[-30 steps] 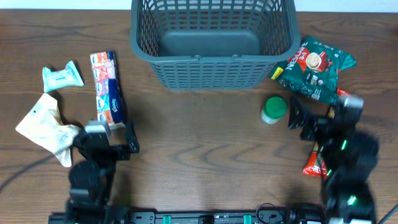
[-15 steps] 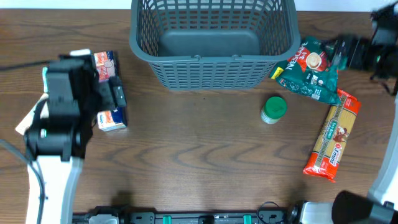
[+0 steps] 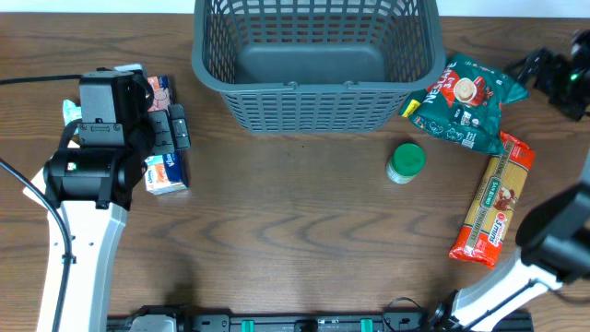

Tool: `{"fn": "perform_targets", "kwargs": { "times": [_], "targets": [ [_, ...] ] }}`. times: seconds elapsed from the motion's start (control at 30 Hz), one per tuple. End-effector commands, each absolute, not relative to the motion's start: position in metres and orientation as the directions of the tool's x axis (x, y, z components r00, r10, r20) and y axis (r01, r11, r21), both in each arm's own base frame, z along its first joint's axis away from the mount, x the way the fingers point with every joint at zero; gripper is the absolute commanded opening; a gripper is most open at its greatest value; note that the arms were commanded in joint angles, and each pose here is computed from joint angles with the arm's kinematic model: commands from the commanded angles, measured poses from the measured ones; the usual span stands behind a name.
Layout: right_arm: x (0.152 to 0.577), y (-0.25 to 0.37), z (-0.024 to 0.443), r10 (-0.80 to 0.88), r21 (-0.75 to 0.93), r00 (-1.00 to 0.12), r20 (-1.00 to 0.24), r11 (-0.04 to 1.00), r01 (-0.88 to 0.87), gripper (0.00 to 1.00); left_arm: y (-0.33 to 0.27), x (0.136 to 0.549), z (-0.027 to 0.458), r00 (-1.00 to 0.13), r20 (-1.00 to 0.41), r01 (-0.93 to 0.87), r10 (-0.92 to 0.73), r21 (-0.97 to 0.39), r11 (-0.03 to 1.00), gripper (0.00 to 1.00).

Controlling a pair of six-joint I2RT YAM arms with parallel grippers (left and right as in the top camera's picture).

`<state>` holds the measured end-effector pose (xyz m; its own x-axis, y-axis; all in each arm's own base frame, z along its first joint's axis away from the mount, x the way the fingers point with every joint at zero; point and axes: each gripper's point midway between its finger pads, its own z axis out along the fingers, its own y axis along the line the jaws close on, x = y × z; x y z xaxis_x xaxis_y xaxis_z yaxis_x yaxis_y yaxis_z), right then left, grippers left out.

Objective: Pack container
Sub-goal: 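Reach the right gripper to the green coffee pouch and grasp it, then lift the coffee pouch with the right gripper and drop it into the basket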

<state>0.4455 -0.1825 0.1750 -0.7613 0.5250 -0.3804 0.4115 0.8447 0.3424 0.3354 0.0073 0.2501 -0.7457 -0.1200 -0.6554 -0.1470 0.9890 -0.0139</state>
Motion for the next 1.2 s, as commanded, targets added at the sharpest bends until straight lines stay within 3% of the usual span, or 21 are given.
{"fn": "perform_targets", "kwargs": {
  "times": [0.0,0.6,0.8,1.17],
  "targets": [
    [0.450,-0.175,0.142,0.489,0.377,-0.811,-0.319,0.851,0.365,0.99,0.010,0.337,0.259,-0.730,-0.671,-0.162,-0.131,-0.017,0.987,0.98],
    [0.472,-0.145,-0.001,0.407,0.531,-0.902,-0.142,0.801,0.278,0.99,0.010,0.337,0.259,-0.730,-0.670,-0.162,-0.131,-0.017,0.987,0.99],
    [0.473,-0.137,-0.022,0.395,0.534,-0.912,-0.114,0.798,0.279,0.98,0.010,0.337,0.259,-0.731,-0.670,-0.161,-0.131,-0.017,0.987,0.98],
    [0.476,-0.130,-0.029,0.380,0.534,-0.918,-0.113,0.803,0.266,0.40,0.010,0.337,0.259,-0.730,-0.670,-0.162,-0.131,-0.017,0.987,0.99]
  ]
}}
